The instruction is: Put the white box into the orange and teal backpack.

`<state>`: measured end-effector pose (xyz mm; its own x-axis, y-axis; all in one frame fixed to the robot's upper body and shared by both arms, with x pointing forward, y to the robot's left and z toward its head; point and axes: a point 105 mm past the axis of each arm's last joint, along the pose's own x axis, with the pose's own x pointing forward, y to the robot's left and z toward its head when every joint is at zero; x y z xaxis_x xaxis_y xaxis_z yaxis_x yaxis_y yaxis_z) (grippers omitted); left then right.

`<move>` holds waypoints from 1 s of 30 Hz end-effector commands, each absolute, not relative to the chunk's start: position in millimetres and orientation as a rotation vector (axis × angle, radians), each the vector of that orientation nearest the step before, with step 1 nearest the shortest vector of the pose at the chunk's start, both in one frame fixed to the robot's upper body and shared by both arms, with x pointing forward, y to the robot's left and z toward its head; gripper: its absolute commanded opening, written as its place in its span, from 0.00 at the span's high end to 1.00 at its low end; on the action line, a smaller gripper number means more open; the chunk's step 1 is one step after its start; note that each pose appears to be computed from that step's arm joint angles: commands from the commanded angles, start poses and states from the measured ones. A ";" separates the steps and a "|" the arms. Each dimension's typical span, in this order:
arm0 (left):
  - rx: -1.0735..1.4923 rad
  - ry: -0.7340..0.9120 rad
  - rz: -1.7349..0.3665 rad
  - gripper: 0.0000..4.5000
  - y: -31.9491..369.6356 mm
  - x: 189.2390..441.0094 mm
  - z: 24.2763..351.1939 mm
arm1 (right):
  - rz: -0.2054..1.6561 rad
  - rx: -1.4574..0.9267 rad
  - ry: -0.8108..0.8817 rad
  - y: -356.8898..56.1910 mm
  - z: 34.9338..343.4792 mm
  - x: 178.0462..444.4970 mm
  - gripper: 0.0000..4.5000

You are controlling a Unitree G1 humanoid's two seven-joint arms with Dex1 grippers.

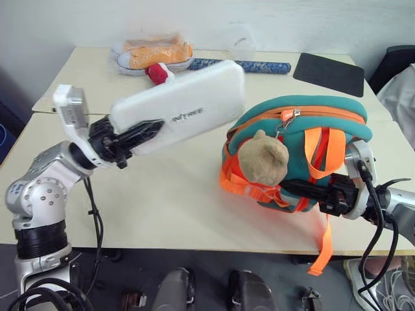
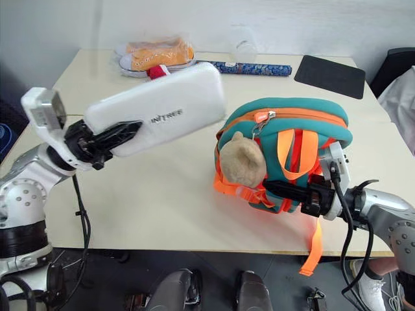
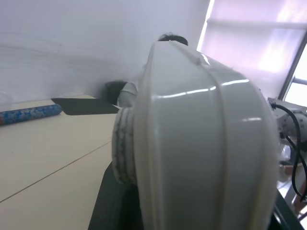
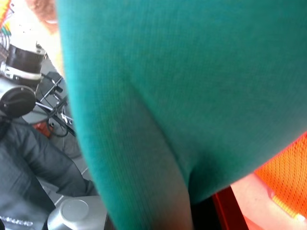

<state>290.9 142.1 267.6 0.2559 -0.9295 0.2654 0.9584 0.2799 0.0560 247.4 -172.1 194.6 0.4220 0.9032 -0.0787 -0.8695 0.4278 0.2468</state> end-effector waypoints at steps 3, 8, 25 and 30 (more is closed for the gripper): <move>0.083 -0.250 -1.446 0.73 117.1 290.2 253.6 | 1.135 0.160 0.170 -168.9 201.0 248.0 0.99; 0.256 -0.243 -1.393 0.73 98.4 321.1 245.9 | 1.132 0.167 0.168 -170.2 202.0 249.0 0.99; 0.340 -0.235 -1.604 0.52 -64.4 348.1 253.5 | 1.144 0.165 0.138 -160.2 204.1 247.7 1.00; 0.241 -0.364 -1.579 0.20 -25.1 356.9 272.2 | 1.097 0.164 0.110 -161.1 203.4 249.7 1.00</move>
